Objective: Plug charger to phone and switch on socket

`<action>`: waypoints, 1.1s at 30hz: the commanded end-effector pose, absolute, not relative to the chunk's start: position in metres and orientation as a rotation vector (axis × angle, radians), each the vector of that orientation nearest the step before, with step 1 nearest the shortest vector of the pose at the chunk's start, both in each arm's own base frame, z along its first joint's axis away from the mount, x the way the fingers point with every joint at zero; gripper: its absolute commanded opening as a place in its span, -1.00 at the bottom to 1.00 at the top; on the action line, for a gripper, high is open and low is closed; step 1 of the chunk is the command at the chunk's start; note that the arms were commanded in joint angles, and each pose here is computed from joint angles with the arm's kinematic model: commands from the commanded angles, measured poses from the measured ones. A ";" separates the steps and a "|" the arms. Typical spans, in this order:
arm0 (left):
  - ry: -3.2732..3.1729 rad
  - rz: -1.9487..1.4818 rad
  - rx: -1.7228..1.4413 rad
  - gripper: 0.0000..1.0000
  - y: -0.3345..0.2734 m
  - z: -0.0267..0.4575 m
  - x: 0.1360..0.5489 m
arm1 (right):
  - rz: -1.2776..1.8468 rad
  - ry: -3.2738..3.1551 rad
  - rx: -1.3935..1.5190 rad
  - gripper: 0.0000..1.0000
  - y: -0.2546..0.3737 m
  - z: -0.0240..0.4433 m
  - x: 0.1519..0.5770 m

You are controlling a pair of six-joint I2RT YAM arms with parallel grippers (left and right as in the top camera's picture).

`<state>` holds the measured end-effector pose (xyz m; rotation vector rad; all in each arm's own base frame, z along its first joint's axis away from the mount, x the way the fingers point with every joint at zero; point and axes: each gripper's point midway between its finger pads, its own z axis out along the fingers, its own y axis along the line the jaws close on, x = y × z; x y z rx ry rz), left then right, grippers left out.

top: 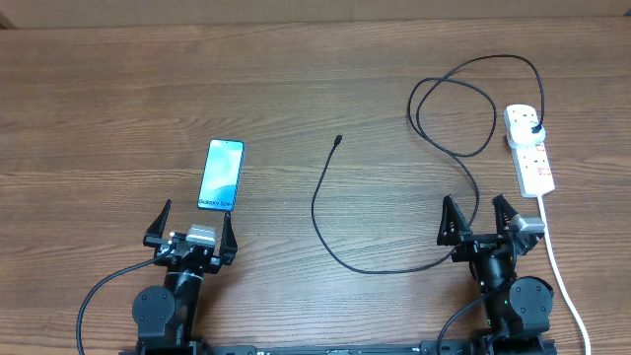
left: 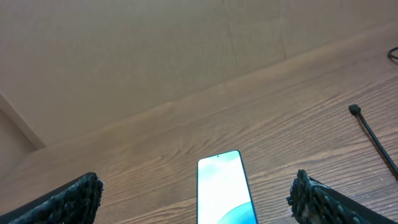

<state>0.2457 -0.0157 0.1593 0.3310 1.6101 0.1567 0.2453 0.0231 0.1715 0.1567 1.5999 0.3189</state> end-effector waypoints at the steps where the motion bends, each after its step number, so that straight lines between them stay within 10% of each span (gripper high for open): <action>1: 1.603 0.019 0.277 0.99 -0.026 0.161 0.244 | 0.327 1.598 0.149 1.00 0.025 0.169 0.245; 33: 1.877 -0.335 0.090 0.99 -0.046 0.272 0.282 | 0.327 1.598 0.149 1.00 0.025 0.170 0.245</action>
